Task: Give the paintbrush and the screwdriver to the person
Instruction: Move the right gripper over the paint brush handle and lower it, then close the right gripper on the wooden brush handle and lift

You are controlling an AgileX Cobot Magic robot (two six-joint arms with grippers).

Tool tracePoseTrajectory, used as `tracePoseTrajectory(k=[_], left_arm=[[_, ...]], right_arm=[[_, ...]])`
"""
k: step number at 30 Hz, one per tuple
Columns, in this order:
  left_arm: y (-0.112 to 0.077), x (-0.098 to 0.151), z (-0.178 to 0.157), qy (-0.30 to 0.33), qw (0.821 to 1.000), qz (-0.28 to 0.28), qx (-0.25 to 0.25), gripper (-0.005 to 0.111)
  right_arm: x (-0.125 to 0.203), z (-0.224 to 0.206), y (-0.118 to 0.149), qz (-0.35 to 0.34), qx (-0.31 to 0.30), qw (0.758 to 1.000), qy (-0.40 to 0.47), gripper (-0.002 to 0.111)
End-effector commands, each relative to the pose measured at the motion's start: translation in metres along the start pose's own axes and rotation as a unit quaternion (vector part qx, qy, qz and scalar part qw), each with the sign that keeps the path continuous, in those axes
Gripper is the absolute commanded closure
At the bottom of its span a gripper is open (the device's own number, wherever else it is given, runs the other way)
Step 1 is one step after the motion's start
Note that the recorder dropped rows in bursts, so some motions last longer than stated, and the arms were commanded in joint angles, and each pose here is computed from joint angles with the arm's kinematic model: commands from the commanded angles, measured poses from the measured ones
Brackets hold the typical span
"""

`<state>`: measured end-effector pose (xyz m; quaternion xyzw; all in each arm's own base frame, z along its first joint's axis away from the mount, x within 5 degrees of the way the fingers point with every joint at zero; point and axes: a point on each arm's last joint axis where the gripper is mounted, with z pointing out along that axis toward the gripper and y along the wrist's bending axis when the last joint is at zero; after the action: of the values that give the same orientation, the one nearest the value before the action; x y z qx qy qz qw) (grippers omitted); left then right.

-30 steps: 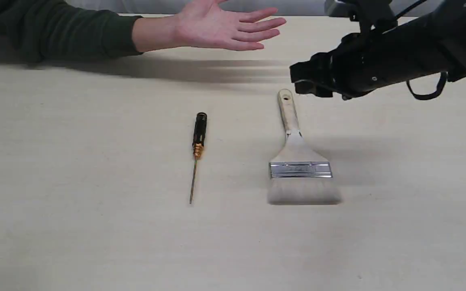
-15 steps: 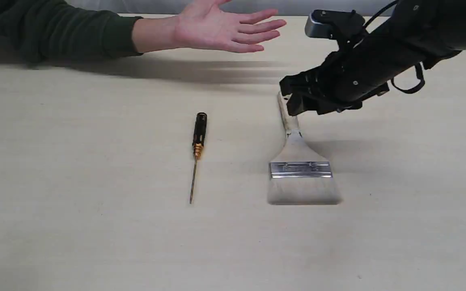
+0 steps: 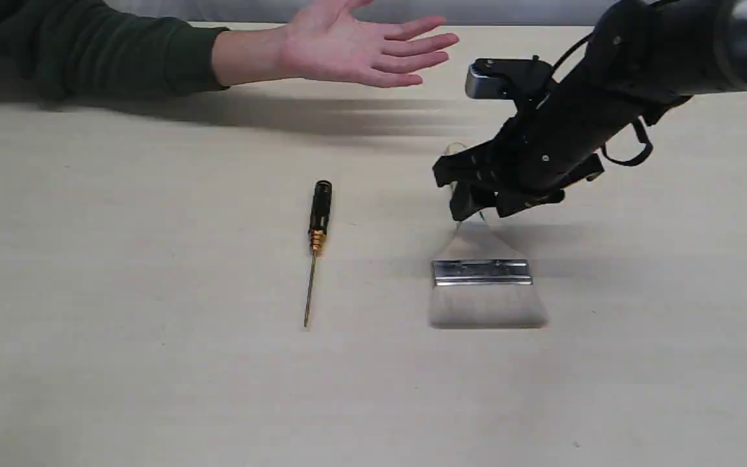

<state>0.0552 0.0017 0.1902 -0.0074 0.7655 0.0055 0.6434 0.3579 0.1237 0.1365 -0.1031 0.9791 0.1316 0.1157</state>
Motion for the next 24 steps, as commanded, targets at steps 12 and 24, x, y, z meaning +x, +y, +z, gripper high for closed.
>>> tracePoseTrajectory(k=[12,24], left_arm=[[0.000,-0.001,0.000,-0.006,1.000,-0.001,0.004,0.107],[0.000,-0.001,0.000,-0.006,1.000,-0.001,0.004,0.107]], right_arm=[[-0.012,0.011,0.017,0.001,0.081,0.996,0.036,0.055],[-0.009,0.023,0.013,0.007,0.084,0.995,0.053,0.055]])
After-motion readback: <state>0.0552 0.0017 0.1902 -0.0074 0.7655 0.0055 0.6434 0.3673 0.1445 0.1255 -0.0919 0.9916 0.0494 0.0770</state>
